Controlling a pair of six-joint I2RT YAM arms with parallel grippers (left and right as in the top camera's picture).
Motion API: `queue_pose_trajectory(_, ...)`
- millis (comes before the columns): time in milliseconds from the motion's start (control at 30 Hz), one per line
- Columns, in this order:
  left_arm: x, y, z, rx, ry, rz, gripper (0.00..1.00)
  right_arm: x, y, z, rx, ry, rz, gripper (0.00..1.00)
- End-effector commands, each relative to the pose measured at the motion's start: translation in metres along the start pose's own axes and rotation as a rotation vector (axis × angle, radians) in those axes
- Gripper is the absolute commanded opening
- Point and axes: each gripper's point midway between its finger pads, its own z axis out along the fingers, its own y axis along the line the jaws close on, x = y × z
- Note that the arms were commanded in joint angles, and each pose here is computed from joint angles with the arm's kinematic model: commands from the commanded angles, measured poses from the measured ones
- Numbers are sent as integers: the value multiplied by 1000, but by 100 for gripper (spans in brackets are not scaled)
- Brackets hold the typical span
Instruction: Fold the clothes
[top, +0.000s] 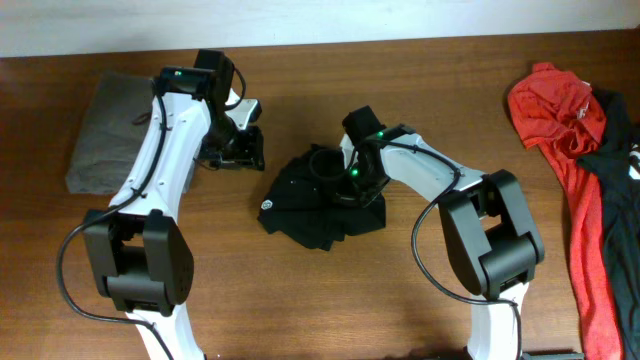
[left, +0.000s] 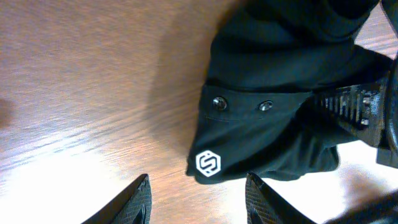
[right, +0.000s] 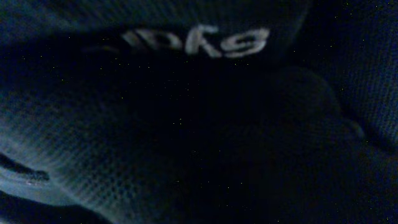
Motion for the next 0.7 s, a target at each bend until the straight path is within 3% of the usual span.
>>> queue_pose_trajectory(0,12,-22,11,150,46,-48,49,10,3,-14,-5,-4,-80,4)
queue_pose_trajectory(200,37,-62,58,372,128,-87,47,-15,48,-95,-99,-267,-278,6)
queue_pose_trajectory(267,45,-63,78,368,144,-124,35,-24,50,-113,-90,-342,-294,6)
queue_pose_trajectory(300,50,-64,89,366,154,-151,23,-29,49,-116,-79,-367,-302,5)
queue_pose_trajectory(333,55,-65,100,363,161,-165,12,-34,48,-115,-69,-383,-309,4)
queue_pose_trajectory(400,60,-67,112,358,165,-174,5,-41,44,-105,-42,-388,-310,4)
queue_pose_trajectory(533,64,-57,128,290,150,-194,3,-53,30,-64,-14,-341,-297,4)
queue_pose_trajectory(667,53,-20,134,103,84,-192,3,-42,-5,-10,43,-191,-222,4)
